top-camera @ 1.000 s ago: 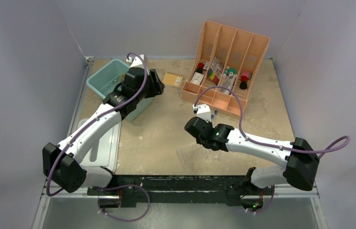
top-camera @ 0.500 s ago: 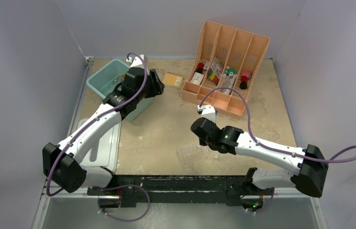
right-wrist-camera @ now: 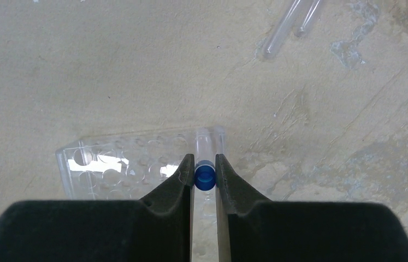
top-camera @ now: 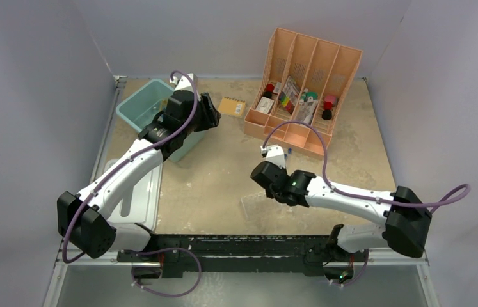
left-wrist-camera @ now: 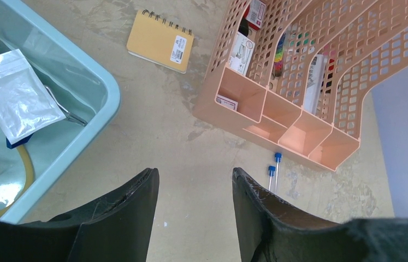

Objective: Organize the chemistry lab equipment

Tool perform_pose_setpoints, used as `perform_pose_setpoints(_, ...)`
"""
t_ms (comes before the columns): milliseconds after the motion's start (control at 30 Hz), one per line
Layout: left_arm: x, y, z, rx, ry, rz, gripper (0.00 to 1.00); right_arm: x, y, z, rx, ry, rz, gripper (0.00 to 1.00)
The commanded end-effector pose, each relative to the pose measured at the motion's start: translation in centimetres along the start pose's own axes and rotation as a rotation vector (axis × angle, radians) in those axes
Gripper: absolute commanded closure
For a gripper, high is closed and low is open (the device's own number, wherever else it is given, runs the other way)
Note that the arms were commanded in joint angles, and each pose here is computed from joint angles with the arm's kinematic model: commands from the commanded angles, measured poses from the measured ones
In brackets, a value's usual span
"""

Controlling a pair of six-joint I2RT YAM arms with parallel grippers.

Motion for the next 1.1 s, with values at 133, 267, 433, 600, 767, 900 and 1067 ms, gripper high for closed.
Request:
perform_pose_setpoints(133, 0.7, 0.1, 0.1, 0.005, -0.030, -0.012, 0.49, 2.7, 1.1, -1.7, -0.044, -0.185, 0.003, 0.91)
perform_pose_setpoints(267, 0.7, 0.2, 0.1, 0.009, -0.033, -0.011, 0.49, 3.5, 1.6, -2.5, -0.038, -0.217, -0.009, 0.92)
perform_pose_setpoints(433, 0.7, 0.3, 0.2, 0.014, -0.034, -0.016, 0.49, 4.1, 1.8, -3.2, -0.004, -0.214, -0.037, 0.92)
perform_pose_setpoints(600, 0.7, 0.4, 0.4, 0.019, -0.036, -0.023, 0.49, 4.2, 1.5, -3.2, -0.032, -0.146, -0.009, 0.91)
perform_pose_setpoints(767, 0.6, 0.5, 0.4, 0.022, -0.034, -0.027, 0.49, 4.0, 1.3, -3.8, -0.024, -0.054, 0.001, 0.91)
perform_pose_setpoints(900, 0.6, 0.5, 0.3, 0.020, -0.034, -0.028, 0.49, 4.1, 0.9, -4.3, -0.024, -0.028, -0.015, 0.91)
perform_pose_setpoints(1067, 0.5, 0.5, 0.2, 0.021, -0.029, -0.027, 0.49, 4.5, 0.8, -4.8, -0.047, 0.001, 0.012, 0.90)
Point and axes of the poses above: each gripper's point midway between its finger pads, its own z axis back along the fingers, its own y axis along the line the jaws close on, x = y × z, the point moved 7 cm from there along z, back along the fingers, and after that the axes turned 3 degrees about -z, right-handed, at the moved point
